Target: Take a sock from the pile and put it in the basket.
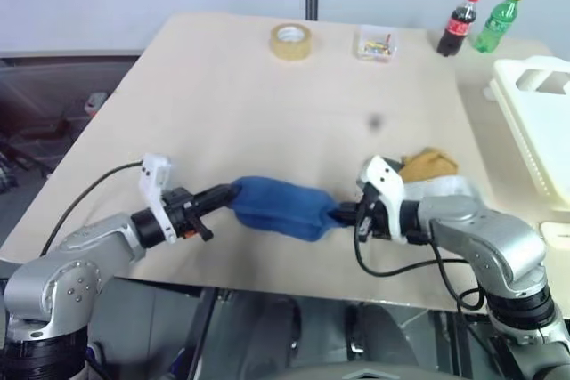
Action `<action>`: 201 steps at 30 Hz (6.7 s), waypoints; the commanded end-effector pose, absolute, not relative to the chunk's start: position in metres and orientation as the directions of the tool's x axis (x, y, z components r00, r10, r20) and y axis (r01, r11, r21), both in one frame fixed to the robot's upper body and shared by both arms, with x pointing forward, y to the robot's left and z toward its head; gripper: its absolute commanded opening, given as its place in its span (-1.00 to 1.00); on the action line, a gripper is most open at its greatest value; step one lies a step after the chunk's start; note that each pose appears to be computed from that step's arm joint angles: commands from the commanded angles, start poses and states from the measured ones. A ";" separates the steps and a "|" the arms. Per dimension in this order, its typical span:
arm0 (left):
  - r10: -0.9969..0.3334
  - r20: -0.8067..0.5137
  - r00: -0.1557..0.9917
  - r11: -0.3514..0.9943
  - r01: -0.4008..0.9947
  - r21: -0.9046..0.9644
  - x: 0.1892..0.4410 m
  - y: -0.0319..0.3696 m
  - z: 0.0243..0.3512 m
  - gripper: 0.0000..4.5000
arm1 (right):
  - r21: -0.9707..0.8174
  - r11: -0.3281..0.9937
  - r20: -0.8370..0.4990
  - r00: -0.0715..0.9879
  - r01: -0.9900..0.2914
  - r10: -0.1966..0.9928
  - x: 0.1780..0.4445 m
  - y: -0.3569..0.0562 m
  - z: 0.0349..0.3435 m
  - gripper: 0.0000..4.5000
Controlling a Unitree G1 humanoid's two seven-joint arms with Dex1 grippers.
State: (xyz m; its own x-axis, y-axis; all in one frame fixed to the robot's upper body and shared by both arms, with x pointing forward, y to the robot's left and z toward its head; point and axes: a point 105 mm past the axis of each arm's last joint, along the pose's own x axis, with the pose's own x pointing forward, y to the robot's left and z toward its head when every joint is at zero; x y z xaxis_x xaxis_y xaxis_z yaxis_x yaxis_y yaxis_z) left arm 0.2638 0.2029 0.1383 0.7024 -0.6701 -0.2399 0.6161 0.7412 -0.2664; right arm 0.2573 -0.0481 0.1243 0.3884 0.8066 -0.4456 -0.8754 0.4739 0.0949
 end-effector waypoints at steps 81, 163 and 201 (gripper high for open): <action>-0.846 -0.316 0.429 0.533 0.710 -0.461 0.220 0.181 0.107 0.34 | 0.034 0.027 -0.414 0.010 -0.999 0.910 0.287 0.005 0.120 -0.98; -0.979 -0.144 0.145 0.203 0.778 -0.595 0.282 0.051 0.090 0.34 | -0.062 0.537 -0.403 0.513 -0.841 0.758 0.266 -0.091 0.142 0.02; -0.864 -0.086 0.496 0.498 0.867 0.001 0.242 0.137 0.152 0.34 | -0.039 0.512 -0.295 0.499 -0.858 0.815 0.303 -0.050 0.113 -0.98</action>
